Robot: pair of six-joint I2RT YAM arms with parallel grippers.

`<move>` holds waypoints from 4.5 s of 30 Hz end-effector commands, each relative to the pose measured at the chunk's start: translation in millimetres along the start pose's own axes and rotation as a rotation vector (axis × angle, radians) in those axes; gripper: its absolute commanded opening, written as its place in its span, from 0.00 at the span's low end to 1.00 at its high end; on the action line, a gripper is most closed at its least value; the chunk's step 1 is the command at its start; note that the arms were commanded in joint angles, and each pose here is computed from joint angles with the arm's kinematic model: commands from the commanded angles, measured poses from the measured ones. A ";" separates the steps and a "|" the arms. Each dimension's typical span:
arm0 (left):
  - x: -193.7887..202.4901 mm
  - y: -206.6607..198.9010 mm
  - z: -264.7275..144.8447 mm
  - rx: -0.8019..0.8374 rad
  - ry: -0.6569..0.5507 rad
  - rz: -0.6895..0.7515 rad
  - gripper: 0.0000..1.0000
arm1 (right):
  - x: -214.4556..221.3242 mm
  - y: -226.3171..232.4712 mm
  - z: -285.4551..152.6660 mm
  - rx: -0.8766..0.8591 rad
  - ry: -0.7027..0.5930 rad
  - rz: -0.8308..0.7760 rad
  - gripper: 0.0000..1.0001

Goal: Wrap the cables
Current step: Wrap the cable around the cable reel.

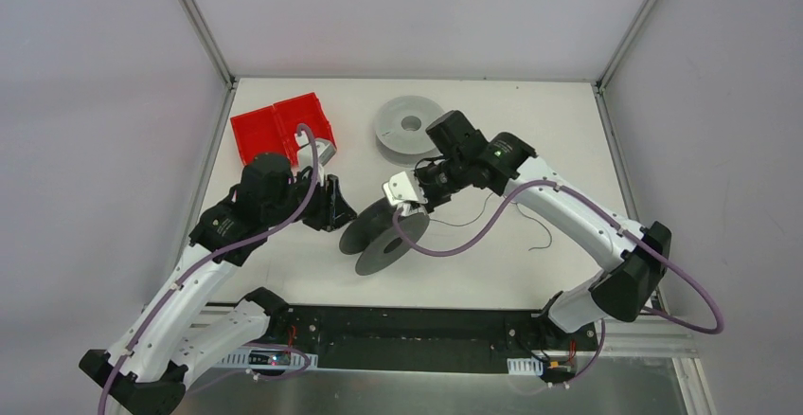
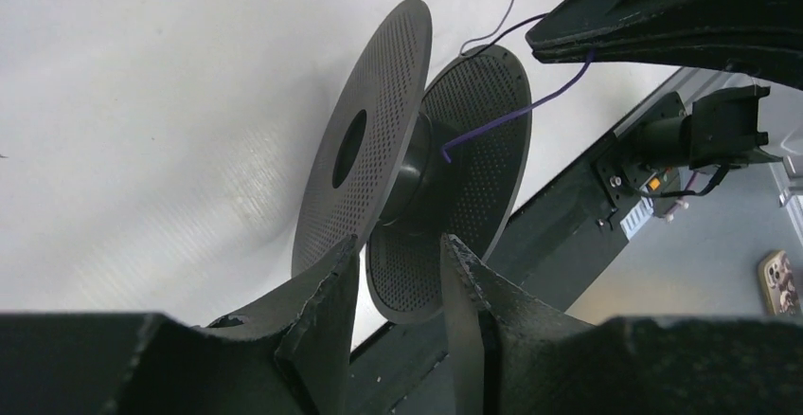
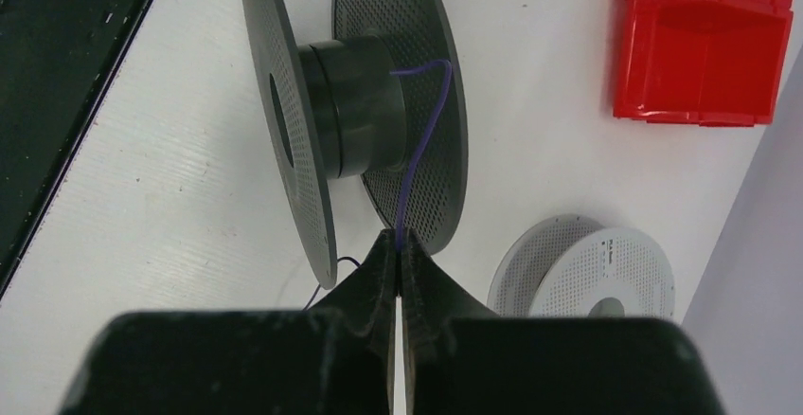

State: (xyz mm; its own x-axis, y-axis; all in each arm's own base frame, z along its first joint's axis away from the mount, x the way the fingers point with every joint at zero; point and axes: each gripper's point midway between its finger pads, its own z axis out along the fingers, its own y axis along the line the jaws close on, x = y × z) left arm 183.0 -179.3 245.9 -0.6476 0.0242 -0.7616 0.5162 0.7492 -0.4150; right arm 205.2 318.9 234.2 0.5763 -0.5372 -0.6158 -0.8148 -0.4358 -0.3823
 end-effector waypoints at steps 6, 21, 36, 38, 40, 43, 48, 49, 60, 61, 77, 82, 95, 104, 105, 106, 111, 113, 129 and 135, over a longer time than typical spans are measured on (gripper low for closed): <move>14.9 -1.9 4.6 0.034 0.048 -0.033 0.35 | -19.4 -1.7 19.0 -0.023 -0.069 -0.116 0.00; 13.4 -1.7 19.3 0.070 0.038 -0.002 0.39 | -3.9 -5.8 49.6 0.025 -0.050 -0.106 0.00; 9.9 2.2 43.9 0.103 0.050 0.074 0.44 | 4.3 1.5 59.3 -0.021 -0.034 -0.086 0.00; 13.0 4.7 47.7 0.102 0.062 0.081 0.45 | 4.8 1.2 60.3 -0.021 -0.033 -0.085 0.00; 15.7 7.2 50.6 0.098 0.069 0.083 0.45 | 5.7 1.0 61.2 -0.022 -0.031 -0.083 0.00; 18.2 9.5 54.2 0.097 0.066 0.091 0.45 | 6.8 0.9 62.7 -0.022 -0.030 -0.080 0.00; 21.9 11.9 59.9 0.105 0.061 0.104 0.44 | 8.9 1.4 65.2 -0.024 -0.027 -0.076 0.00; 21.9 12.3 60.7 0.106 0.058 0.106 0.44 | 8.7 1.4 65.4 -0.025 -0.029 -0.075 0.00; 21.2 15.7 64.9 0.098 0.053 0.125 0.37 | 7.5 1.6 65.6 -0.022 -0.036 -0.065 0.00; 21.8 16.5 65.4 0.094 0.055 0.124 0.36 | 6.9 1.4 65.3 -0.022 -0.039 -0.064 0.00; 20.4 22.2 65.2 0.067 0.032 0.148 0.00 | 1.2 -0.4 64.1 -0.007 -0.059 -0.010 0.07; 13.8 27.4 58.8 0.027 -0.010 0.173 0.00 | 0.0 -2.4 61.0 0.020 -0.069 0.009 0.18; -4.6 38.3 32.8 -0.103 -0.090 0.143 0.00 | -21.7 -11.8 9.5 0.237 -0.283 0.206 0.38; -24.1 53.7 6.2 -0.260 -0.164 0.083 0.00 | -14.9 -41.1 -28.1 0.612 -0.439 0.727 0.43; -26.3 54.6 3.1 -0.272 -0.176 0.075 0.00 | -13.2 -36.9 -26.5 0.613 -0.448 0.744 0.43; -27.7 55.0 0.3 -0.281 -0.184 0.066 0.00 | -11.0 -33.2 -26.1 0.618 -0.457 0.756 0.43; -37.8 40.6 -19.7 -0.247 -0.225 0.059 0.00 | 0.8 -23.1 -35.1 0.717 -0.506 0.789 0.46; -44.7 28.7 -29.4 -0.204 -0.250 0.067 0.00 | 1.3 -10.4 -29.1 0.686 -0.513 0.734 0.49; -63.7 -21.2 -56.0 -0.015 -0.279 -0.002 0.00 | 51.0 21.8 45.6 0.594 -0.440 0.528 0.56; -75.0 -16.1 -65.5 -0.069 -0.315 -0.020 0.00 | 67.1 14.2 60.7 0.607 -0.395 0.561 0.56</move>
State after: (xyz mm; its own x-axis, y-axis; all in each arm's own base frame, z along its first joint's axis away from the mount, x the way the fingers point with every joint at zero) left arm 181.9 -152.6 294.1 -0.5384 -0.0846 -0.8384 0.4586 0.8053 -0.3757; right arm 218.0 310.0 129.7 0.0437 -0.2716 -0.9614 -0.9354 0.3268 -0.1348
